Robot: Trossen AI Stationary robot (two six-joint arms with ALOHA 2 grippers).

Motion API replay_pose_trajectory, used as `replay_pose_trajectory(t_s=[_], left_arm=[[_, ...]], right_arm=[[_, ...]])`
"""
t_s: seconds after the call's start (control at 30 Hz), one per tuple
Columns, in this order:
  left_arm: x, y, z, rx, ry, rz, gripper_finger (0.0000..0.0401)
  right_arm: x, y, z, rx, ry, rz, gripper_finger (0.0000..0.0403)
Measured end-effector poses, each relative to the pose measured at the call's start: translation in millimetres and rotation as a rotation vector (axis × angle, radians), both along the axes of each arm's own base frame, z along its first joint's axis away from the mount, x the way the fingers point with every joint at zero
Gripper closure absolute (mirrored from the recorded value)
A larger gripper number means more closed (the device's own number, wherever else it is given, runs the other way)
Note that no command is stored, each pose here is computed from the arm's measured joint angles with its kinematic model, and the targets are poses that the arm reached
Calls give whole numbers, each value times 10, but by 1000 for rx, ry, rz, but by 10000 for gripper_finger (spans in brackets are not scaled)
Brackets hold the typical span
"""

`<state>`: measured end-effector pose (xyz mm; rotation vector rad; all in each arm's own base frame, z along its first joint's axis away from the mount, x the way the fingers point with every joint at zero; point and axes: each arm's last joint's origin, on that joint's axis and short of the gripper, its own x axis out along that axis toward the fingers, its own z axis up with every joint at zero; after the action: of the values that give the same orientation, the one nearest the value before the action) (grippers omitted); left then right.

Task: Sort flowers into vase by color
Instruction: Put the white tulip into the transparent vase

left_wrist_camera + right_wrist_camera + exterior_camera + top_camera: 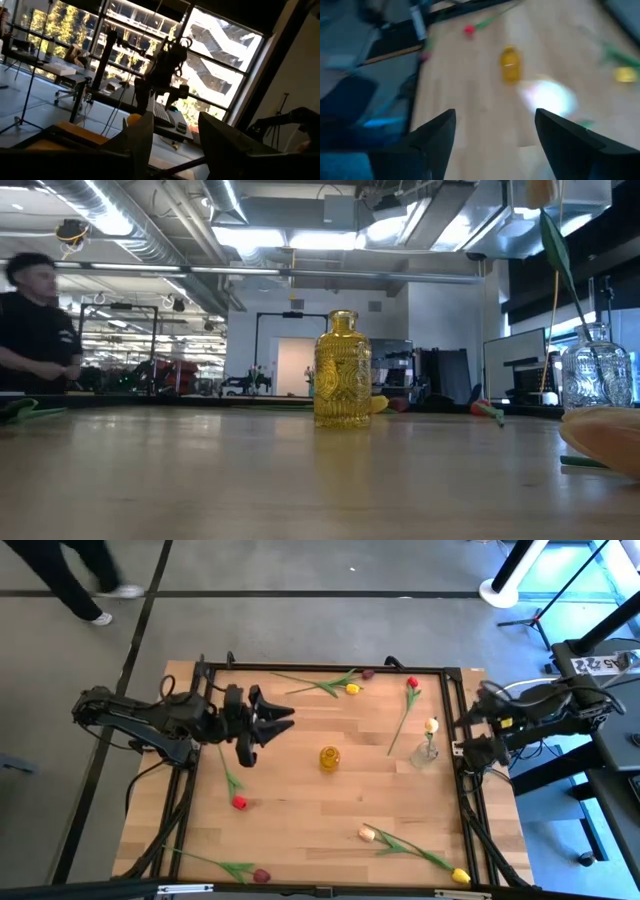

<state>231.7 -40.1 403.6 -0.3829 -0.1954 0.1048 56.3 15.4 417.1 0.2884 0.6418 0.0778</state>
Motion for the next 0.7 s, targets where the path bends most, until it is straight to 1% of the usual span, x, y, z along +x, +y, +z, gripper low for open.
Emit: replay_pose_trajectory(t_s=[0.1, 0.23, 0.33, 0.43, 0.57, 0.7], left_arm=[[6, -57, -18, -4, 11, -17, 248], [-14, -135, -18, -7, 12, -37, 248], [-29, -189, -20, -12, 15, -35, 248], [-42, -227, -21, -35, 14, -33, 248], [-54, -261, -21, -63, 11, -38, 248], [-65, -295, -28, -66, 19, -38, 248]], right_arm=[[174, 98, -30, 68, 85, 101, 152], [327, 206, -83, 204, 221, 211, 177], [365, 249, -87, 283, 266, 272, 194], [377, 274, -62, 352, 267, 317, 209], [462, 369, -21, 383, 230, 371, 225], [636, 645, -24, 368, 222, 453, 238]])
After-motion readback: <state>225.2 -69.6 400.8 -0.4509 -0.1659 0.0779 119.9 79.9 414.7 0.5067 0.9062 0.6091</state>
